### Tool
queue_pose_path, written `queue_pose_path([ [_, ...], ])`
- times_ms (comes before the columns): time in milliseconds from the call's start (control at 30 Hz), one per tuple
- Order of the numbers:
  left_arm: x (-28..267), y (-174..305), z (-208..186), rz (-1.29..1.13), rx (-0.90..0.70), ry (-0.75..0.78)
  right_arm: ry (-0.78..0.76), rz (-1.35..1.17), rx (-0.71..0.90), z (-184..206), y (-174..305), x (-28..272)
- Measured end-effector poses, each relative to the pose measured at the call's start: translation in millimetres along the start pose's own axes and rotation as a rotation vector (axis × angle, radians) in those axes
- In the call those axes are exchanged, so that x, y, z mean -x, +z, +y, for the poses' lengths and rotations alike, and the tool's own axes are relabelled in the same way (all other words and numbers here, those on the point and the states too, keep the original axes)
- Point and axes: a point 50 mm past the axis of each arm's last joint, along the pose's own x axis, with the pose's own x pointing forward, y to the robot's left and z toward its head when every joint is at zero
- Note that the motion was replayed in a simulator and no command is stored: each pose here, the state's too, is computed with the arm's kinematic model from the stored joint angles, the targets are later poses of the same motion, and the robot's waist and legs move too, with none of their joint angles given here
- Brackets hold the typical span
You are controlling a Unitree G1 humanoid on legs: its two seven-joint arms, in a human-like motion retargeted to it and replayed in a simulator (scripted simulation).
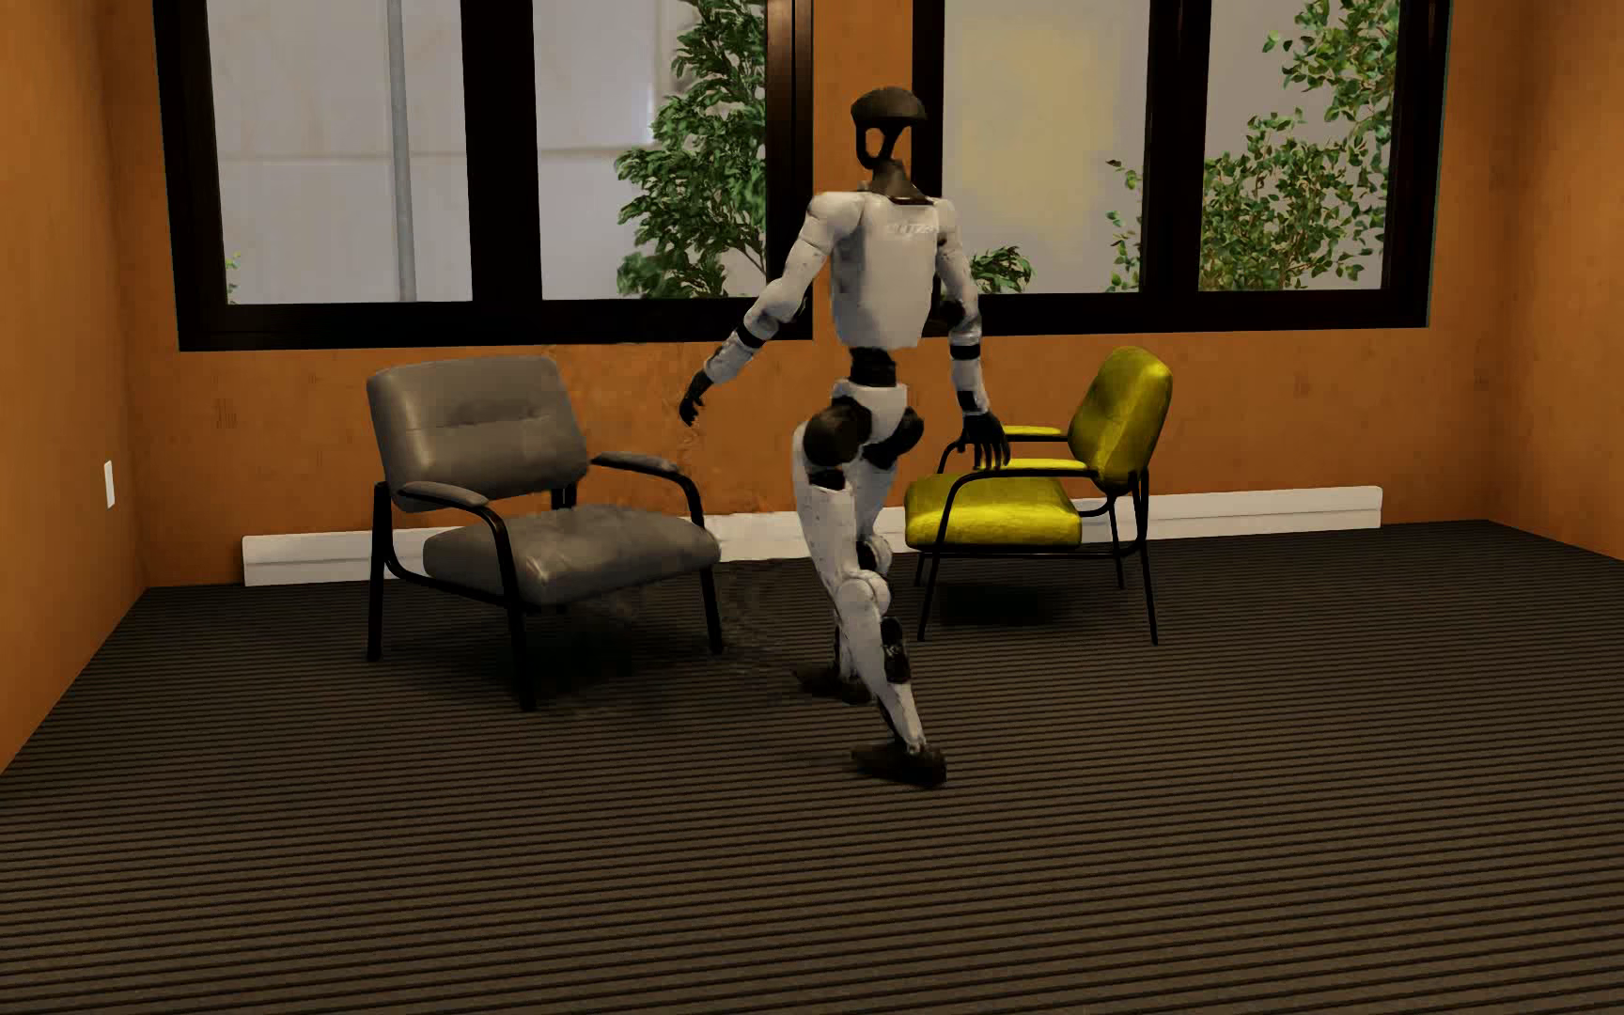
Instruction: Sit on the dark gray chair
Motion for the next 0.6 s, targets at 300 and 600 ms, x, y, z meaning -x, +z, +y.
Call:
queue_pose_path([
  [300, 29, -56, -59, 0.238, 0.000, -0.207, -0.078, -0.340, 0.144, -38, 90, 1],
  [600, 122, -165, -74, 0.713, 0.134, -0.172, -0.398, -0.587, 0.003, -148, 169, 24],
])
